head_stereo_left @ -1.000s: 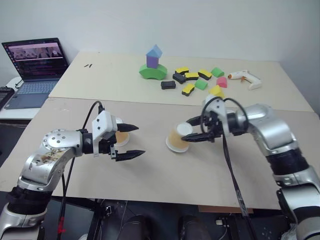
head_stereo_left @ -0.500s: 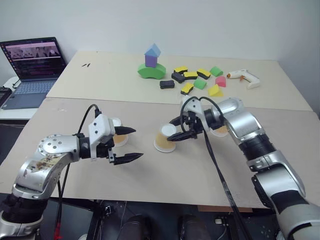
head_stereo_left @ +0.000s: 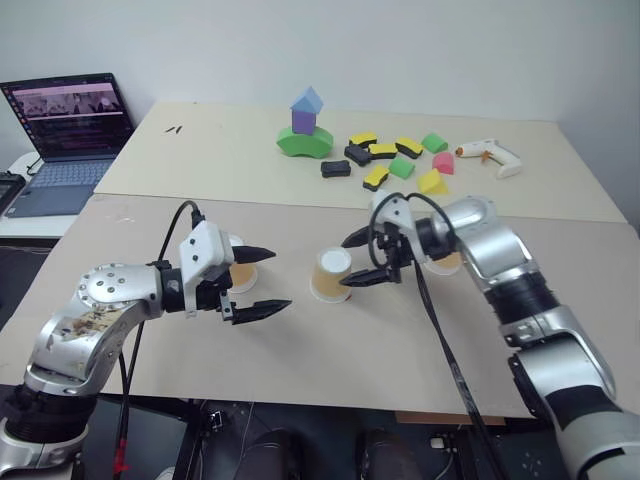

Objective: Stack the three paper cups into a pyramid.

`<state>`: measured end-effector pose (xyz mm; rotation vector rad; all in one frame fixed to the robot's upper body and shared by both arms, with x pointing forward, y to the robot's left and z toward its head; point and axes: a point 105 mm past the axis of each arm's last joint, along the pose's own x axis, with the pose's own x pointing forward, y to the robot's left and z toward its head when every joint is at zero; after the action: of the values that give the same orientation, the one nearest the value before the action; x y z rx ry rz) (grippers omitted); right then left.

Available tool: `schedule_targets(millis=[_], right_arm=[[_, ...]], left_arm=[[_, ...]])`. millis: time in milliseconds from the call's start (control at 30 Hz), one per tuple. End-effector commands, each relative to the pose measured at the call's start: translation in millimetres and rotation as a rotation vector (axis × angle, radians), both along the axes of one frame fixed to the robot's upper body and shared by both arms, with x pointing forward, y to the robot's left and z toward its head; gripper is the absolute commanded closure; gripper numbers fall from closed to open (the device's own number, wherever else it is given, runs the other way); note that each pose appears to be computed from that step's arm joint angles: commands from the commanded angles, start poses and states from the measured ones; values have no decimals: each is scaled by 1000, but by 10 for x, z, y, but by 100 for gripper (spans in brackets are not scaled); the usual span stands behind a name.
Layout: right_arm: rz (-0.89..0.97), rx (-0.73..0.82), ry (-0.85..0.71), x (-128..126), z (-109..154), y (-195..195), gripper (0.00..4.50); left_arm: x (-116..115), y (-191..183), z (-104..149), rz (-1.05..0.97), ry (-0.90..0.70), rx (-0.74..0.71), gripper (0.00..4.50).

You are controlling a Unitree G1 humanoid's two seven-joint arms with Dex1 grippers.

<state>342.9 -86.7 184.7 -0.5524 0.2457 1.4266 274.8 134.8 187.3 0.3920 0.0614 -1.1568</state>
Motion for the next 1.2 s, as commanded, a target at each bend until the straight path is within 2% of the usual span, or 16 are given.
schedule_targets(millis=[33, 100, 200, 333, 400, 667, 867, 1200], right_arm=[[28, 47, -30, -238, 255, -114, 3], [-16, 62, -16, -339, 283, -247, 3], [-206, 86, 2, -376, 251, -543, 3], [-709, 80, -80, -72, -76, -1031, 3], [-847, 65, -99, -30, -212, -1169, 3], [-1070, 121, -149, 120, -331, -1225, 3], [-1184, 196, -193, 289, -233, -1317, 3], [-1296, 239, -263, 422, -32, -1602, 3]], left_arm=[[-1, -3, 46, -13, -27, -2, 0], [-3, 5, 43, -12, -29, -2, 0], [5, 26, 38, -1, -35, -3, 0], [6, 45, 33, 23, -40, -12, 0], [-8, 31, 39, 21, -40, -15, 0], [-2, 31, 45, 24, -41, -17, 0], [16, 32, 60, 26, -47, -16, 0], [48, 31, 87, 30, -59, -15, 0]])
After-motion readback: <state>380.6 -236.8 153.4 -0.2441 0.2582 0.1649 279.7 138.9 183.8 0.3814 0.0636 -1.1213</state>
